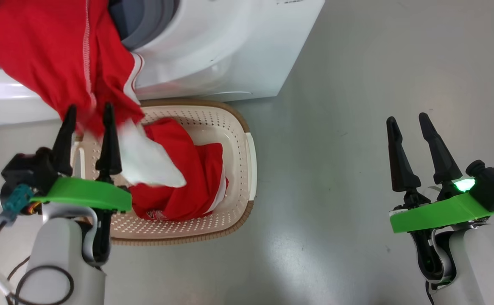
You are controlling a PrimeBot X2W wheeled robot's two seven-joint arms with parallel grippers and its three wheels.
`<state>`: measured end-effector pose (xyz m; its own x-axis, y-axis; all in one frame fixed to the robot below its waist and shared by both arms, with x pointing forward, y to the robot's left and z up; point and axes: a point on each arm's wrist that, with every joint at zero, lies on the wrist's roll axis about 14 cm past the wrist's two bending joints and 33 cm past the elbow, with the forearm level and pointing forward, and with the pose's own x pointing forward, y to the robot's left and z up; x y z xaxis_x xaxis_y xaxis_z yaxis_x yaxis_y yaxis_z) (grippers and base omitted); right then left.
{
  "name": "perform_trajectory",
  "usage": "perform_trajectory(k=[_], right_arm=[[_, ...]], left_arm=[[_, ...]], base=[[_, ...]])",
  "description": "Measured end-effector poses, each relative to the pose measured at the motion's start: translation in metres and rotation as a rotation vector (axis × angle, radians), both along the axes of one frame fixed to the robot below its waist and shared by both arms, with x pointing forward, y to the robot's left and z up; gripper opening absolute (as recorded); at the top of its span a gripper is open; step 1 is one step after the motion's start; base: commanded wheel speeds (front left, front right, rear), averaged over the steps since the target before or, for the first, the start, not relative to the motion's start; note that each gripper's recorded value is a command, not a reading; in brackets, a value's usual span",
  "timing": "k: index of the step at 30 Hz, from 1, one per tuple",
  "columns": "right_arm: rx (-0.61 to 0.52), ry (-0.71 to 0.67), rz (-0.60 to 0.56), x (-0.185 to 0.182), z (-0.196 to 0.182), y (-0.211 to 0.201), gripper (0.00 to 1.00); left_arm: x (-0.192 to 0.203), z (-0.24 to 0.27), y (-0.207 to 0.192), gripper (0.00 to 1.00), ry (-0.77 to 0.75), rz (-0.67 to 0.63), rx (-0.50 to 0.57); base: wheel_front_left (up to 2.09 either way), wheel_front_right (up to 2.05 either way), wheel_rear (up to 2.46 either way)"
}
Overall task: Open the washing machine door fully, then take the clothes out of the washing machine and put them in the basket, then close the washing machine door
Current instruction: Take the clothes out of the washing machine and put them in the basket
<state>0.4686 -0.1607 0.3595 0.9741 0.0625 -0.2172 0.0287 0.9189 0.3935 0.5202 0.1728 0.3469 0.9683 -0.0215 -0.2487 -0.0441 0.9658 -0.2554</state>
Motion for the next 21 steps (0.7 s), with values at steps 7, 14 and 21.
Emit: perform_trajectory(k=[7,14,21], right_arm=[[0.004,-0.022,0.007,0.002,0.009,0.003,1.0],[0.003,-0.036,0.021,0.001,0.016,0.007,1.0],[-0.003,-0.036,0.029,-0.003,0.018,0.007,1.0]], left_arm=[[-0.012,0.022,0.014,1.0,-0.054,0.028,0.027],[-0.029,0.039,0.02,1.0,-0.092,0.038,0.043],[-0.052,0.043,0.019,1.0,-0.088,0.028,0.051]], base=[[0.0,0.0,0.0],[0.0,0.0,0.0],[0.0,0.0,0.0]])
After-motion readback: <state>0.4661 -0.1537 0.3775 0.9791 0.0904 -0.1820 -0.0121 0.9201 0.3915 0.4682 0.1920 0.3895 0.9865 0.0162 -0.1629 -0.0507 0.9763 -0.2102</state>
